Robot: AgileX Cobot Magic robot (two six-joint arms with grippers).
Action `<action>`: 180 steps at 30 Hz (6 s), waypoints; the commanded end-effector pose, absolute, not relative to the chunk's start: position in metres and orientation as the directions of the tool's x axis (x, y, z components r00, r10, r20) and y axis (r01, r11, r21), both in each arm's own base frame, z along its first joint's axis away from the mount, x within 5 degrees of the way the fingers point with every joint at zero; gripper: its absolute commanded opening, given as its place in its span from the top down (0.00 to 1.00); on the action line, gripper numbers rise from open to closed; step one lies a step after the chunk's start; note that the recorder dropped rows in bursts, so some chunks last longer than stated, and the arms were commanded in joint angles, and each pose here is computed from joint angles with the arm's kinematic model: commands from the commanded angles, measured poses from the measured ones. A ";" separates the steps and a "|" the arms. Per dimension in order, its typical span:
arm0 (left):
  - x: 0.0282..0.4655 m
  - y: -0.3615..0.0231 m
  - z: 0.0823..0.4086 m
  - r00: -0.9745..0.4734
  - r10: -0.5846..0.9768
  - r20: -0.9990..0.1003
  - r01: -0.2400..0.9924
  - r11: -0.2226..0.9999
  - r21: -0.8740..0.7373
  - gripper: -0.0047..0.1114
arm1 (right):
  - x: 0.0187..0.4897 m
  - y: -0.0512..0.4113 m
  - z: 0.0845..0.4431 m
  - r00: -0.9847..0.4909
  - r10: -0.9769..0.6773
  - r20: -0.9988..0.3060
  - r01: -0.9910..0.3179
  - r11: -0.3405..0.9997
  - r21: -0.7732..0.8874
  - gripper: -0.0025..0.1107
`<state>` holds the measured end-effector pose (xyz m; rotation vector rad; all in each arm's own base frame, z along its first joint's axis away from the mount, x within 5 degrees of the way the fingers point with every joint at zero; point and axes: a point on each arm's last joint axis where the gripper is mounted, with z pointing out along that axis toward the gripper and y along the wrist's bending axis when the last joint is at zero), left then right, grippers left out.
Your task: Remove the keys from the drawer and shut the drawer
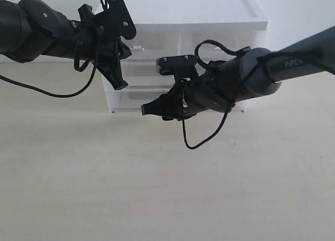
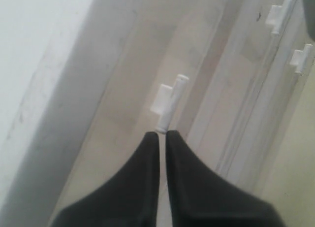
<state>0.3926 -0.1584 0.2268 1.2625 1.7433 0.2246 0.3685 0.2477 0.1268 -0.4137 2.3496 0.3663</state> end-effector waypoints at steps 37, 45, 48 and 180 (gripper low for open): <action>0.409 -0.146 0.240 -0.049 0.813 -0.580 0.479 0.529 0.700 0.92 | 0.347 0.187 0.152 -0.753 0.373 -0.542 -0.202 0.653 0.730 0.68; 0.409 -0.145 0.241 -0.048 0.812 -0.581 0.478 0.530 0.701 0.92 | 0.353 0.180 0.130 -0.783 0.421 -0.458 -0.139 0.600 0.788 0.68; 0.409 -0.145 0.241 -0.048 0.812 -0.581 0.478 0.530 0.701 0.92 | 0.354 0.178 0.127 -0.778 0.415 -0.472 -0.125 0.634 0.764 0.68; 0.409 -0.145 0.242 -0.035 0.824 -0.565 0.469 0.513 0.719 0.92 | 0.390 0.204 0.115 -0.734 0.497 -0.463 -0.011 0.672 0.740 0.98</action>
